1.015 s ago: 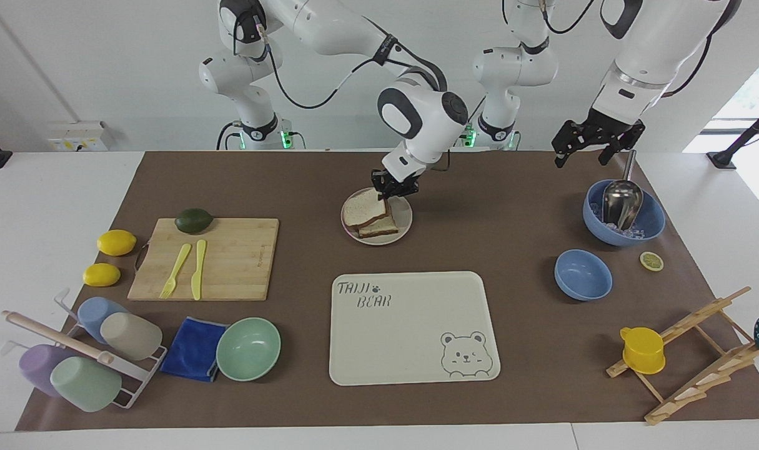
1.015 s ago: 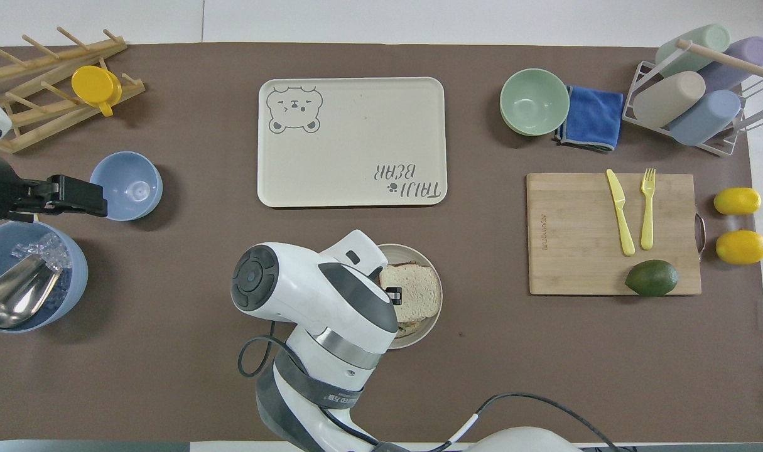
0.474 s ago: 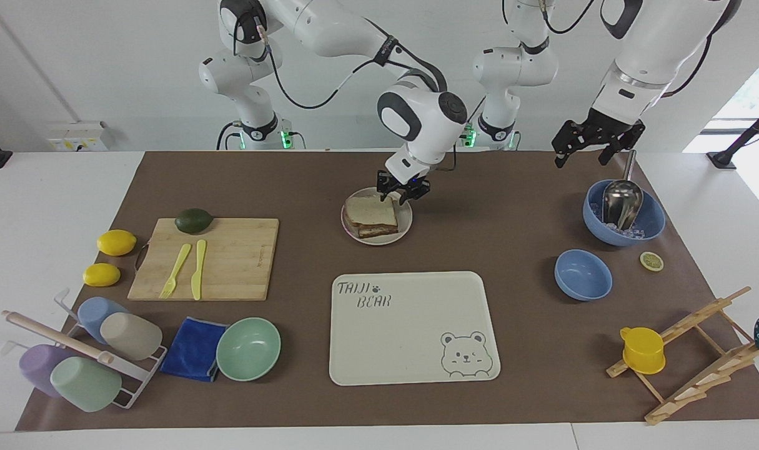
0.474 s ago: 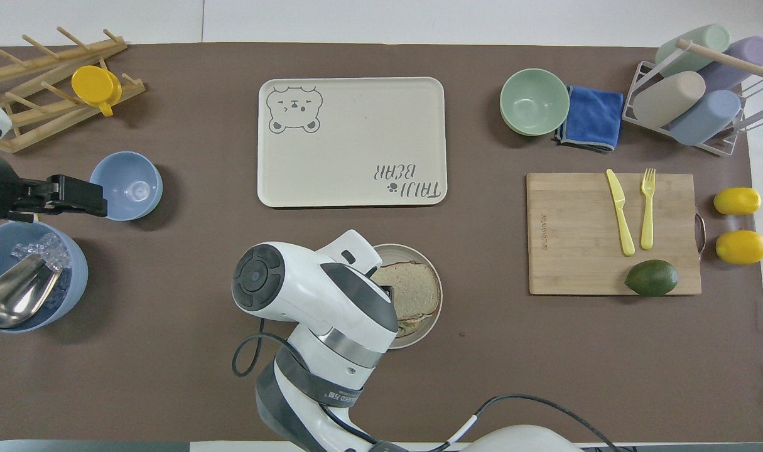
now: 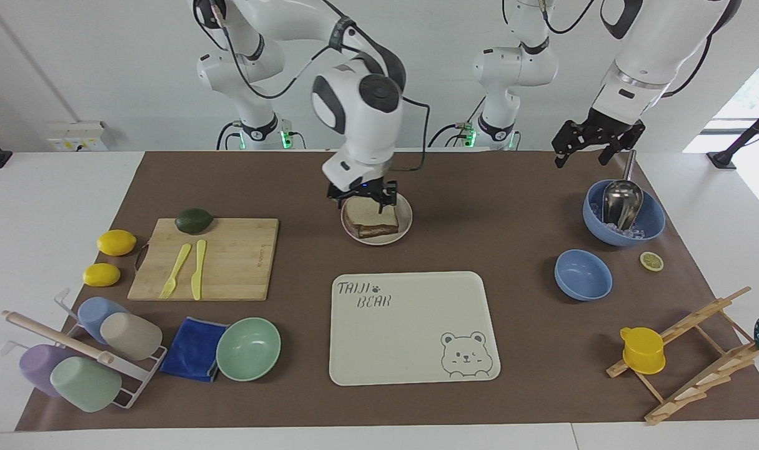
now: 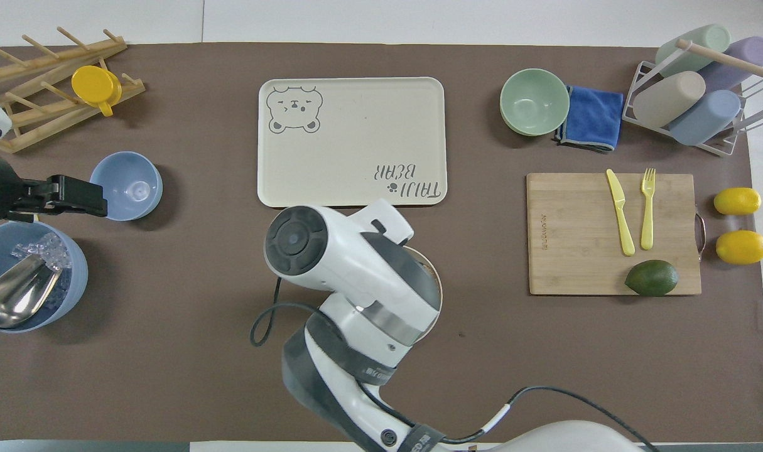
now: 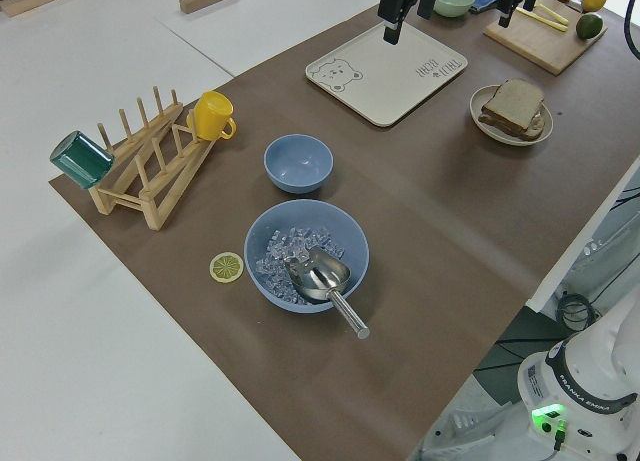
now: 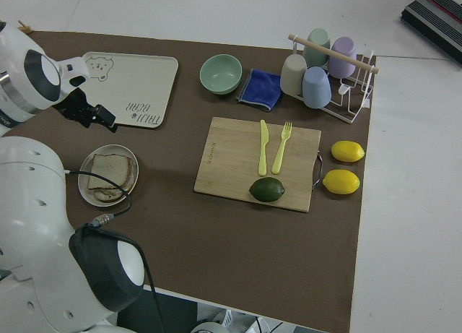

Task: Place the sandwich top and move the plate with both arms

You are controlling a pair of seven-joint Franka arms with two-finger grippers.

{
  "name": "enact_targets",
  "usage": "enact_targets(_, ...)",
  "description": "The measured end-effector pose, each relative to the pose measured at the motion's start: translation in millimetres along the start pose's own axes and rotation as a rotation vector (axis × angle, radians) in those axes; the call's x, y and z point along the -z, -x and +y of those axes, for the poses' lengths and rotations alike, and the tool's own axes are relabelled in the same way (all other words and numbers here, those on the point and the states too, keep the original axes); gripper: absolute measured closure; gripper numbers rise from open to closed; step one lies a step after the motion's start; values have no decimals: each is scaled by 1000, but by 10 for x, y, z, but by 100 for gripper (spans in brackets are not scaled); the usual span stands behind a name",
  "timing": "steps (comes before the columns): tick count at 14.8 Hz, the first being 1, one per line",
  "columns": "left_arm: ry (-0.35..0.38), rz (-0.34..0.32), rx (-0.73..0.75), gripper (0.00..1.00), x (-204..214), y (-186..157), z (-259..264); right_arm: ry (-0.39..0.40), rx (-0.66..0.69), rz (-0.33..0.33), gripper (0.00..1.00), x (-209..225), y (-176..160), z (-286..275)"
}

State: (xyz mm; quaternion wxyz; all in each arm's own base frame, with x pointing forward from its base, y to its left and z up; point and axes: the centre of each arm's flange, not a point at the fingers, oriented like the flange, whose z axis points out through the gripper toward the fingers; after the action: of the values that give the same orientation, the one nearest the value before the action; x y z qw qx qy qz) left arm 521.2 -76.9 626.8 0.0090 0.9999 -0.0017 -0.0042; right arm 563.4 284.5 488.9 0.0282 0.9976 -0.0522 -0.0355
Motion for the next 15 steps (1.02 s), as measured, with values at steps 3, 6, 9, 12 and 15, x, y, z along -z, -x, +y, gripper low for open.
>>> enact_targets(3, 0, 0, 0, 0, 0, 0, 0, -35, -74, 20, 0, 243, -367, 912)
enact_targets(6, 0, 0, 0, 0, 0, 0, 1, -29, -139, 5, 0, 309, -451, 1321)
enact_targets(9, 0, 0, 0, 0, 0, 0, 3, -16, -135, -12, 0, 556, -345, 1691)
enact_targets(12, 0, -1, -2, 0, -4, 2, 11, 4, -89, -47, 0, 835, -118, 2021)
enact_targets(15, -1, -16, -9, 0, -76, 12, 51, 7, -6, -56, 0, 1032, 26, 2357)
